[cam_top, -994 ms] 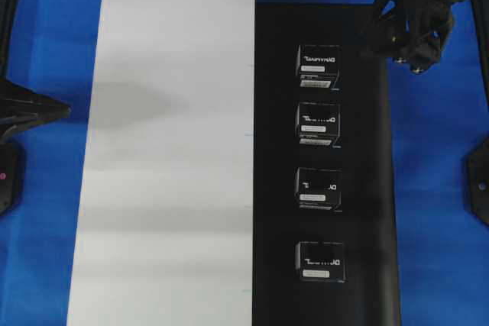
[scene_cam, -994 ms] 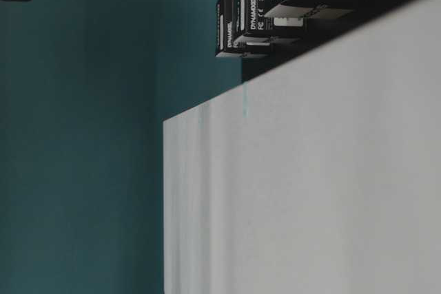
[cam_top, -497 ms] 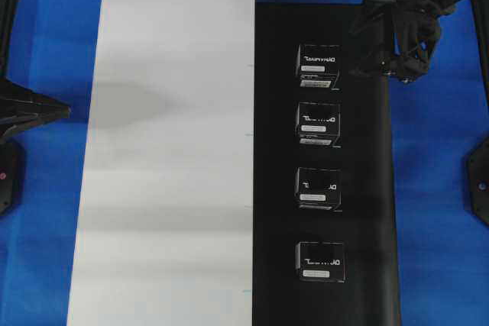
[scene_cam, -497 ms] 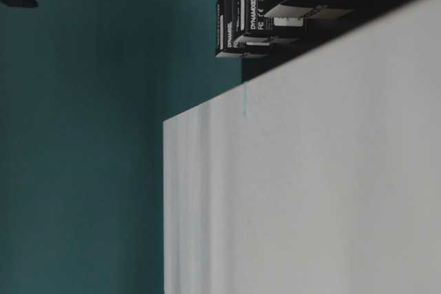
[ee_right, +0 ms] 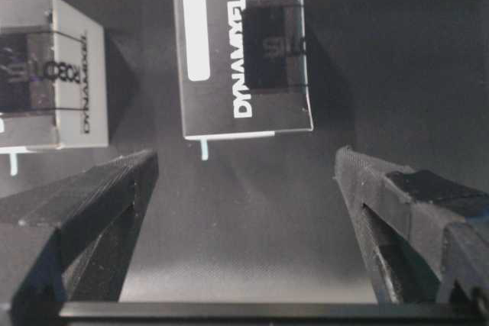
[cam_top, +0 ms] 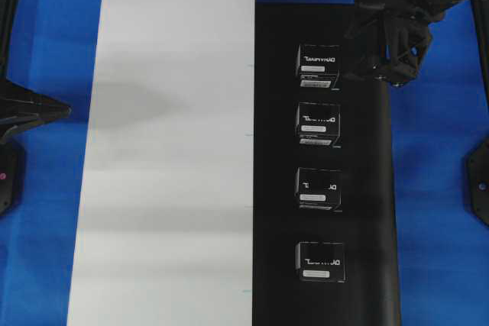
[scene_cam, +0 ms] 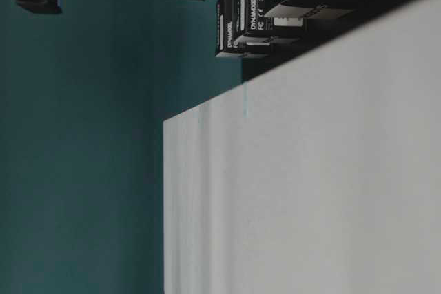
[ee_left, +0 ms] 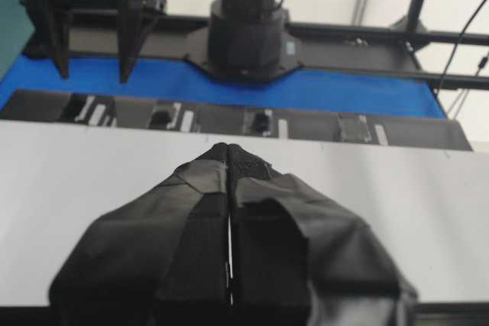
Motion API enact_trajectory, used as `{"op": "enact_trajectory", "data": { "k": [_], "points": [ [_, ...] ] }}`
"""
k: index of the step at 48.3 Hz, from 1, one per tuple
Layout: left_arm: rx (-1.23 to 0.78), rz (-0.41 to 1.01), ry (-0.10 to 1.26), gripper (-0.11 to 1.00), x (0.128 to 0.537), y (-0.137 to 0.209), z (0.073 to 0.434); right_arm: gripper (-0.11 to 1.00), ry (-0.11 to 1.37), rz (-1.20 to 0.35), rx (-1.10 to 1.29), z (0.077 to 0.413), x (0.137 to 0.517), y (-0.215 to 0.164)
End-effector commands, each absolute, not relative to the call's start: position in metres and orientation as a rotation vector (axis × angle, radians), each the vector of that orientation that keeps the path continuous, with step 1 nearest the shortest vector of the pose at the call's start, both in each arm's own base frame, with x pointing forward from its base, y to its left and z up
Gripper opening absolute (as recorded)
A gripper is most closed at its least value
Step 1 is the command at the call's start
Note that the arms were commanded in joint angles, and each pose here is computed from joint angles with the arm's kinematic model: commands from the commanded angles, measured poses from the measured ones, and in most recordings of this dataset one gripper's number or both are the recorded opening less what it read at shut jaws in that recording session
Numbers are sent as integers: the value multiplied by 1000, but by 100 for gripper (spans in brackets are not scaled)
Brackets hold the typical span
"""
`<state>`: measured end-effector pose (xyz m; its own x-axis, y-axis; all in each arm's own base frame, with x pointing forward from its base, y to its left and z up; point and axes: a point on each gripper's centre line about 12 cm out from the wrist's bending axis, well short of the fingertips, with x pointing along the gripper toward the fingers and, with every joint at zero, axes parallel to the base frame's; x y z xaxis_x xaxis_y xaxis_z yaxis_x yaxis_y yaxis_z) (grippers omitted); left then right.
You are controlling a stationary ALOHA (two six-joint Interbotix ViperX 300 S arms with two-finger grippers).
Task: Place the box from the black base onto the white base.
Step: 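Move the open right gripper over the top black DYNAMIXEL box, then lower the right gripper and close it on the top box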
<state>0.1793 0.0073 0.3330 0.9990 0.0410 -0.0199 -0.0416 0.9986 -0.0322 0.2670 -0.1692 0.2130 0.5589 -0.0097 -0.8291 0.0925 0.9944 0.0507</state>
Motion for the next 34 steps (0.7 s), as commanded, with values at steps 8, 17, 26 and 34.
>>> {"op": "enact_trajectory", "data": {
  "k": [8,17,26,34],
  "points": [
    [-34,44,5,-6,182,8,341,99,964,-87,68,204,273,-171],
    [-34,44,5,-6,182,8,341,99,977,-99,70,192,276,-173],
    [-34,44,7,-6,182,8,340,99,983,-82,50,181,288,-166],
    [-34,44,13,-6,183,8,339,99,971,-104,31,171,298,-168]
  ]
}}
